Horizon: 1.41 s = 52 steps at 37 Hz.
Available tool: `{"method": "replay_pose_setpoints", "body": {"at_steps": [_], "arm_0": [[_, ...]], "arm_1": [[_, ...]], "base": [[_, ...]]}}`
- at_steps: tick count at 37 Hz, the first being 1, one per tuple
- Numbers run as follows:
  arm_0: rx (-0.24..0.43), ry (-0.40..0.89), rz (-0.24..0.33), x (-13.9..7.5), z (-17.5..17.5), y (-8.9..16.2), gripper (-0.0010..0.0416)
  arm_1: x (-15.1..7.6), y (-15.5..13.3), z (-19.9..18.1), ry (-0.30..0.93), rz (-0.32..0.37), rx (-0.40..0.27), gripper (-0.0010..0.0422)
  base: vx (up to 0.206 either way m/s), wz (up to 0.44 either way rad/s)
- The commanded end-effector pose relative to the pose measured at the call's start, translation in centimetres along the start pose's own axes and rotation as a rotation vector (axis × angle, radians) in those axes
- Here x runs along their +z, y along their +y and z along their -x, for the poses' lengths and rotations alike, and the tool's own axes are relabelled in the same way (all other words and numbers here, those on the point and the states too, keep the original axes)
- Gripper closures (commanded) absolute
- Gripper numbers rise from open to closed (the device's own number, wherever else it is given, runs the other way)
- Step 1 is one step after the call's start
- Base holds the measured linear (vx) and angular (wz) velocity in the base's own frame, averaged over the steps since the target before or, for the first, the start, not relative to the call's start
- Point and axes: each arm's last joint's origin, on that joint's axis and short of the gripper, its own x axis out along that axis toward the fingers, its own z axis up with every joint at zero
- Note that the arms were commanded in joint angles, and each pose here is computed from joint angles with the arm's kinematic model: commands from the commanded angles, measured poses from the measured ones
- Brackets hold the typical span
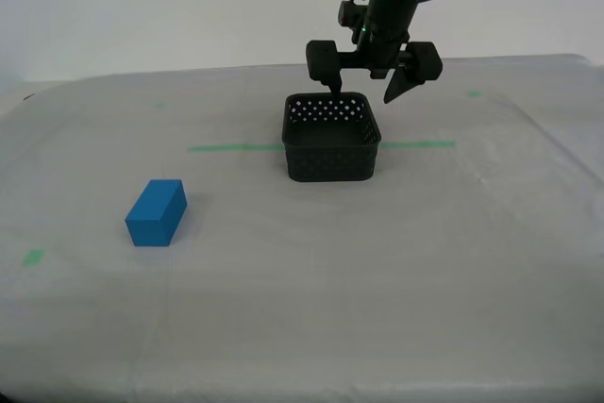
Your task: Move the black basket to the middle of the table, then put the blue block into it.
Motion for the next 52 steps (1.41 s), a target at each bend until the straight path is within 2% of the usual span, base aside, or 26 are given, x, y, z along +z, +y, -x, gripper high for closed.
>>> {"method": "replay_pose_setpoints", "body": {"at_steps": [1, 15, 21, 38, 44, 52], "arm_0": [[-0.011, 0.017, 0.004, 0.5, 0.7, 0.1, 0.0005], [-0.01, -0.003, 0.019, 0.6, 4.4, -0.2, 0.0005], [-0.038, -0.041, 0.014, 0.0, 7.1, -1.0, 0.0005], [-0.071, -0.096, -0.031, -1.8, 14.0, -6.0, 0.0006], [-0.097, -0.094, -0.019, -2.6, 15.8, -7.9, 0.0006], [-0.135, -0.097, -0.049, -3.4, 17.5, -10.5, 0.0006]], "arm_1": [[0.1, 0.0, 0.0, -0.007, -0.001, 0.0, 0.0412], [0.1, 0.0, 0.0, -0.007, -0.001, 0.0, 0.0412], [0.1, 0.0, 0.0, -0.007, -0.001, 0.0, 0.0412], [0.1, 0.0, 0.0, -0.007, -0.001, 0.0, 0.0412], [0.1, 0.0, 0.0, -0.007, -0.001, 0.0, 0.0412], [0.1, 0.0, 0.0, -0.007, -0.001, 0.0, 0.0412]], "base": [[0.0, 0.0], [0.0, 0.0], [0.0, 0.0], [0.0, 0.0], [0.0, 0.0], [0.0, 0.0]]}}
